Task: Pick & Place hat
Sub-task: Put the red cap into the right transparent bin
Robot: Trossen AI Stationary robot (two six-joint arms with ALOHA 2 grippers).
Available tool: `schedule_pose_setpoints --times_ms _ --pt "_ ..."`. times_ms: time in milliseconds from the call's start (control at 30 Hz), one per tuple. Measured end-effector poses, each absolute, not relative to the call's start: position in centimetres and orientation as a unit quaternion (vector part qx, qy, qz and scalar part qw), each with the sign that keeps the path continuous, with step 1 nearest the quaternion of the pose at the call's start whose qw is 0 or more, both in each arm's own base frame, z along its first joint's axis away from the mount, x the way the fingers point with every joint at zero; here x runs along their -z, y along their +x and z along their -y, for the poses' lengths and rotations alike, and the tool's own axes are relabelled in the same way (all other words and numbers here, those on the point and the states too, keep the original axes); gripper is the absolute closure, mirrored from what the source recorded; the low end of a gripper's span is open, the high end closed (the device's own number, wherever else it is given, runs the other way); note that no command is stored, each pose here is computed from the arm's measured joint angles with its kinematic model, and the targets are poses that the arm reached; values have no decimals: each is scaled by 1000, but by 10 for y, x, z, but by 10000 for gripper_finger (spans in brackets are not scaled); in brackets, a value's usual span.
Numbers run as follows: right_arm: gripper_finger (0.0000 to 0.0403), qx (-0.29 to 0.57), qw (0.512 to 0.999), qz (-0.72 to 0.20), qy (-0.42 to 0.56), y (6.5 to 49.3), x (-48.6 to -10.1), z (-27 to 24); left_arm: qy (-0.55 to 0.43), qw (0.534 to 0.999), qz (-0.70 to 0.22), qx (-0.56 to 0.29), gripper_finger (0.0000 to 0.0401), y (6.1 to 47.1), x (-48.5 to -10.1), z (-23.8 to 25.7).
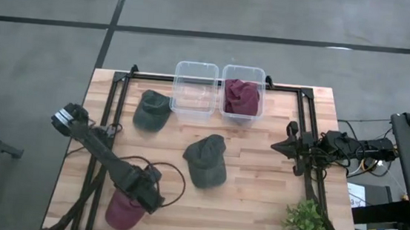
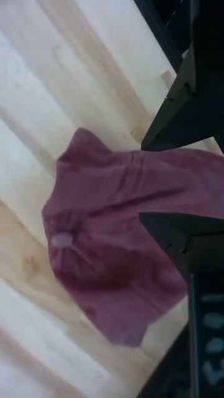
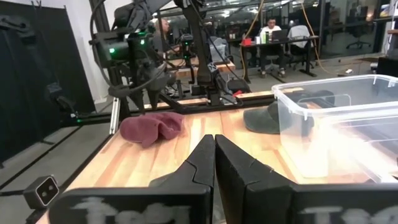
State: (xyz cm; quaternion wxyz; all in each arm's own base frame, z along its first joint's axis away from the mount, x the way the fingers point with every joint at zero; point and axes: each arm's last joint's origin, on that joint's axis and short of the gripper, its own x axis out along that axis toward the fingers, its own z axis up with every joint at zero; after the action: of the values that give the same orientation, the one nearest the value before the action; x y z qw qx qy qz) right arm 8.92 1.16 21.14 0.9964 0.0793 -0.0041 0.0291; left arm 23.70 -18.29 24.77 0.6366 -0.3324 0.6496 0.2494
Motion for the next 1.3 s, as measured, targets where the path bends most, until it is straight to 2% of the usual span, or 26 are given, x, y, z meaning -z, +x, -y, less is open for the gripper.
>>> schedule_pose_setpoints --times_ms 467,667,1067,1300 --pt "394 -29 996 5 79 89 -212 -12 -344 632 -651 -242 238 243 -236 189" --pt "394 -29 996 5 86 89 -212 -12 -343 619 -663 -243 238 239 -212 192" --pt "394 -29 996 5 89 89 -212 -12 -401 652 -624 -160 238 244 -172 199" --pt "394 -29 996 5 89 89 -212 -12 -394 648 -629 -171 240 237 -158 193"
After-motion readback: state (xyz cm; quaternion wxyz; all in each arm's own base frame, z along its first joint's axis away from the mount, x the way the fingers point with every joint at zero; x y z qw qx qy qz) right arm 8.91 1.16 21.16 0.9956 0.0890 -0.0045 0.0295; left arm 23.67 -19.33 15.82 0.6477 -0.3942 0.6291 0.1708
